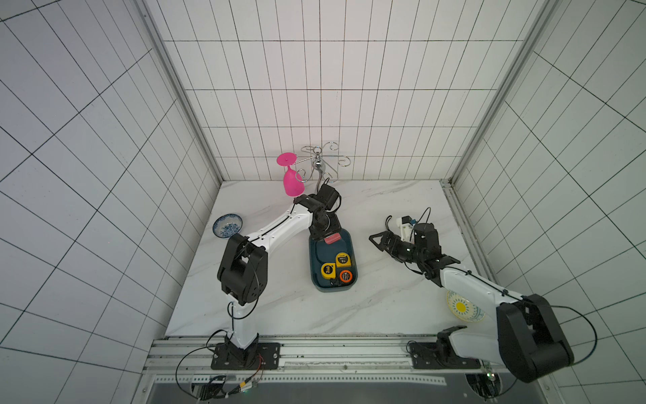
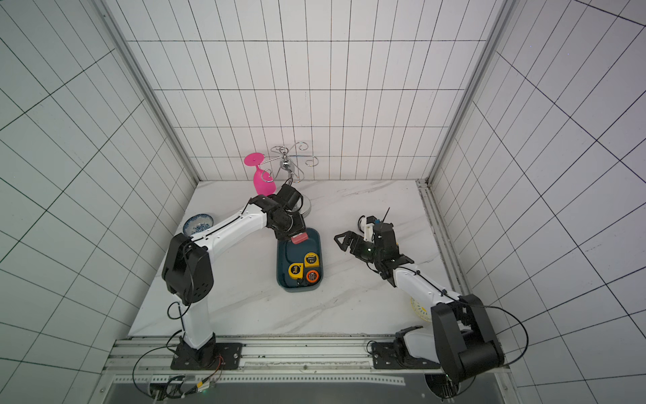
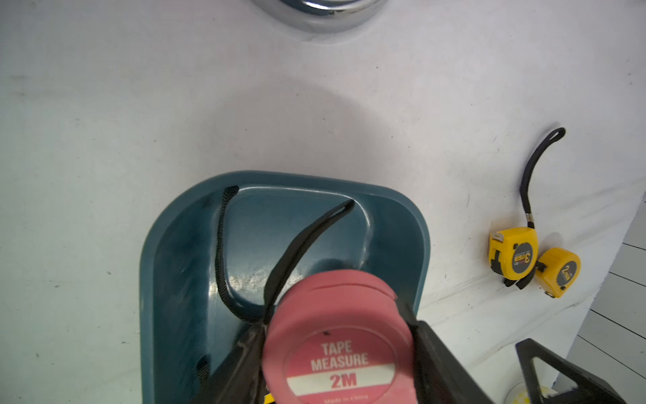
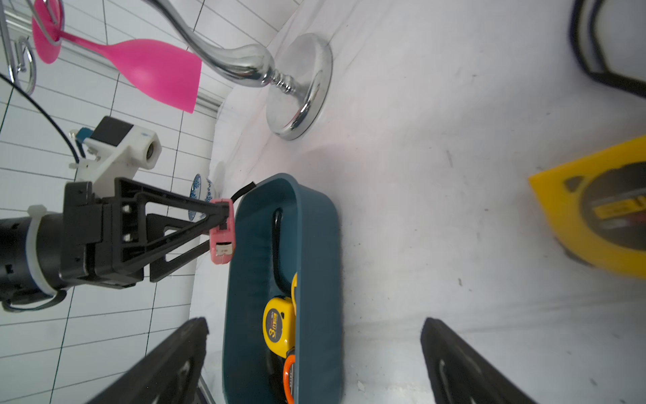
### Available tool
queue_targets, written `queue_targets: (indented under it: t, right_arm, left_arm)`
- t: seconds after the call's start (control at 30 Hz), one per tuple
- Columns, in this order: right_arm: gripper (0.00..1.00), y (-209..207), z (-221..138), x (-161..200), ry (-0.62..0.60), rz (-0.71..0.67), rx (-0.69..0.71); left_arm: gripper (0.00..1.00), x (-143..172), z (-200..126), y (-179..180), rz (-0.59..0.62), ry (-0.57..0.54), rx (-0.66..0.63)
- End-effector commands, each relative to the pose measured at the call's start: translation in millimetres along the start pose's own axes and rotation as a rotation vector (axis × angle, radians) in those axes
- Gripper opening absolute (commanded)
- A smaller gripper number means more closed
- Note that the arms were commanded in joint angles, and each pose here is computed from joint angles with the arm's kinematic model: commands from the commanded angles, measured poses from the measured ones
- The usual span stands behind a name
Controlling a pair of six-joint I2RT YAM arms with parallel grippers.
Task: Take the tape measure out of the storage box
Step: Pick up the tape measure from the storage box, then place the tape measure at the center of the board.
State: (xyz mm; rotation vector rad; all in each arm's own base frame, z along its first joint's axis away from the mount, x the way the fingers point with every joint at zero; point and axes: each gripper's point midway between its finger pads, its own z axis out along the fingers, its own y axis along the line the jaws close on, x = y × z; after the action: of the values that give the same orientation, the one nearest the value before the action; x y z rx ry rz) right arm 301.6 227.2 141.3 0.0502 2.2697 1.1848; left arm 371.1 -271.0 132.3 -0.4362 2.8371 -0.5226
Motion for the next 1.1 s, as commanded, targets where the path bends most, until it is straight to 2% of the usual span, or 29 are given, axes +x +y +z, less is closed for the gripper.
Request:
queue_targets:
  t: [0.0,0.1,0.23,0.53,0.7,1.0,1.07]
  right_arm:
    - [0.99,32.2,9.8,-14.2,-0.065,-0.066,-0.082]
    - [0.99,42.6,18.2,-8.9,-0.067,-0.09,-0.114]
    - [0.95,52.1,25.4,-6.7,-0.08,-0.113,-0.157]
    - [0.85,65.8,36.5,-8.9,-0.103,-0.167,-0.214]
    - [0.73,68.2,42.2,-10.2,-0.117,-0.176,-0.232]
    - [0.62,68.5,41.2,-10.6,-0.147,-0.191,-0.246]
    - [0.57,66.5,42.5,-9.4,-0.144,-0.191,-0.242]
  left_arm:
    - [0.0,-4.0,-23.9,-38.8,-0.024,-0.029,0.133]
    - [0.0,0.6,-29.1,-55.0,-0.034,-0.017,0.186]
    - [0.0,7.3,-34.1,-69.7,-0.042,-0.001,0.232]
    - [0.0,21.3,-30.0,-80.9,-0.059,0.055,0.271]
    - [0.0,23.5,-34.9,-88.1,-0.061,0.064,0.302]
    - [0.0,26.9,-37.5,-91.8,-0.069,0.095,0.334]
    - [0.0,28.3,-38.1,-93.3,-0.075,0.104,0.346]
